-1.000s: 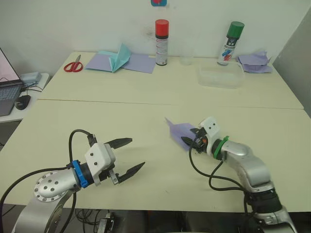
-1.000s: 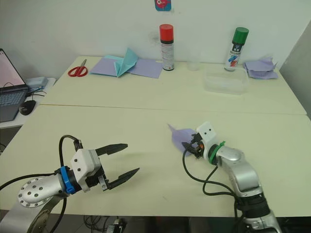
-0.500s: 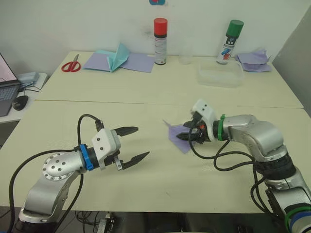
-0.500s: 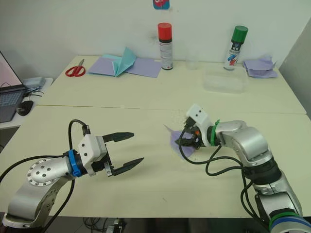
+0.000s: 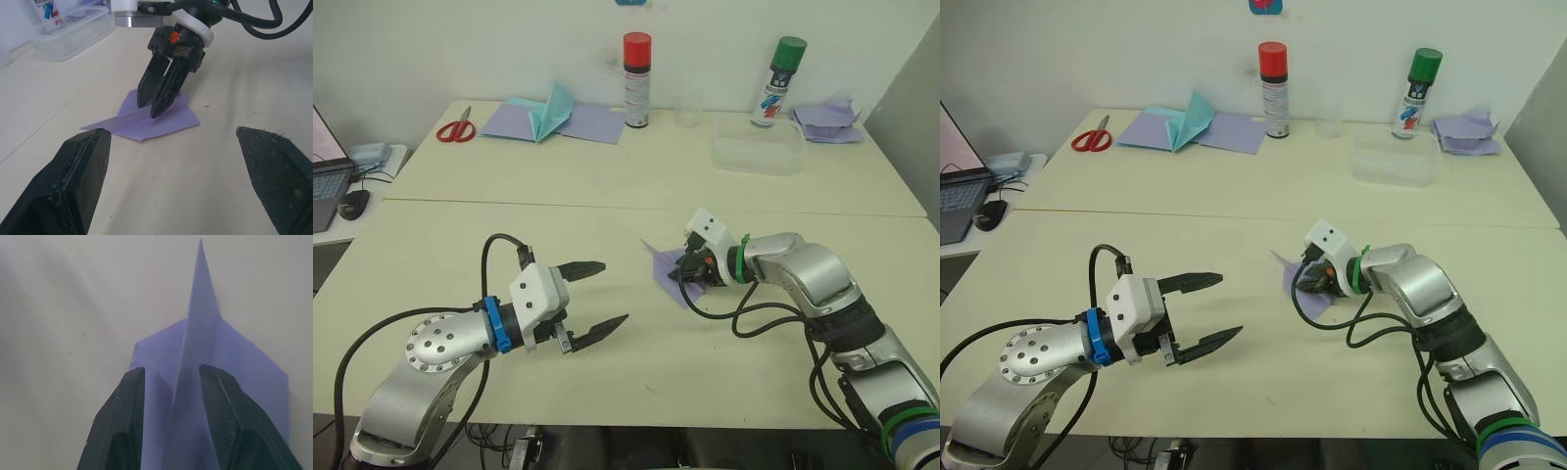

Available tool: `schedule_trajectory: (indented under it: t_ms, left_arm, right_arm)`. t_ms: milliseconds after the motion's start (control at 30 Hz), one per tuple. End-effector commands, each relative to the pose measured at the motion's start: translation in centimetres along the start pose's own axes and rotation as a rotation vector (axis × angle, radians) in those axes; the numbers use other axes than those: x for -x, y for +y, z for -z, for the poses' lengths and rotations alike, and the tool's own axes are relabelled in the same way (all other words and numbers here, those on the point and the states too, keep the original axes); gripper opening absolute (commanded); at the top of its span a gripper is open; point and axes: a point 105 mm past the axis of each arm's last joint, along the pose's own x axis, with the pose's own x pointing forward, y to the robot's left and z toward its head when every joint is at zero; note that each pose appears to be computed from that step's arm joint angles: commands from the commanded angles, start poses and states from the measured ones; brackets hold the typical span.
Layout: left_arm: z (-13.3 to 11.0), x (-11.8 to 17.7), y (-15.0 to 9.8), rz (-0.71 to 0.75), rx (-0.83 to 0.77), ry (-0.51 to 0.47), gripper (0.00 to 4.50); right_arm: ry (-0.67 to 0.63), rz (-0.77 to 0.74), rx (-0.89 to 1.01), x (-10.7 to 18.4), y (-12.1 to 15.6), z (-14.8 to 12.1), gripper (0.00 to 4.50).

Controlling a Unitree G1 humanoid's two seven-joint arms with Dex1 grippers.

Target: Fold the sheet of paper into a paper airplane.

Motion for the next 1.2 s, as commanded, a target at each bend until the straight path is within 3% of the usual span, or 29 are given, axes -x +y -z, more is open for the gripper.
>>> schedule_trajectory:
  t_ms: [33, 133, 200, 333, 467, 600, 800, 933, 1067, 1200]
  left_arm:
    - [-1.4, -0.2, -0.5, 0.013, -0.031, -0.042, 4.5]
    - [-1.5, -0.3, -0.4, 0.016, -0.03, -0.046, 4.5]
    - [-1.5, -0.3, -0.4, 0.021, -0.031, -0.047, 4.5]
    - [-1.8, -0.3, -0.1, 0.01, -0.015, -0.066, 4.5]
    - [-2.4, -0.4, 0.8, -0.032, 0.04, -0.107, 4.5]
    - [-2.8, -0.6, 0.7, 0.024, 0.054, -0.096, 4.5]
    - [-3.4, -1.4, -0.3, 0.231, 0.06, -0.054, 4.5]
    - [-3.8, -1.9, -0.4, 0.309, 0.049, -0.047, 4.5]
    - [-4.7, -2.6, 0.9, 0.309, 0.031, -0.071, 4.5]
    - [-4.9, -2.4, 1.3, 0.311, 0.028, -0.067, 4.5]
  right_arm:
    - [-0.021, 0.03, 0.031, 0.1, -0.7, -0.8, 1.82]
    - [-0.018, 0.036, 0.038, -0.2, -1.0, -0.7, 1.82]
    - [-0.017, 0.046, 0.031, -0.3, -1.5, -0.5, 1.43]
    - [-0.022, 0.049, 0.018, -0.1, -1.9, -0.5, 0.08]
    - [-0.023, 0.071, -0.081, 0.6, -2.4, -0.3, 0.03]
    - [-0.031, 0.183, -0.289, 3.8, -4.0, -0.1, 0.03]
    - [-0.009, 0.483, -0.511, 8.8, -5.5, 2.5, 0.03]
    - [-0.03, 0.557, -0.564, 8.9, -5.3, 3.8, 0.03]
    - [0.005, 0.601, -0.651, 7.9, -4.7, 6.3, 0.03]
    - [0.014, 0.613, -0.677, 7.7, -4.5, 7.0, 0.03]
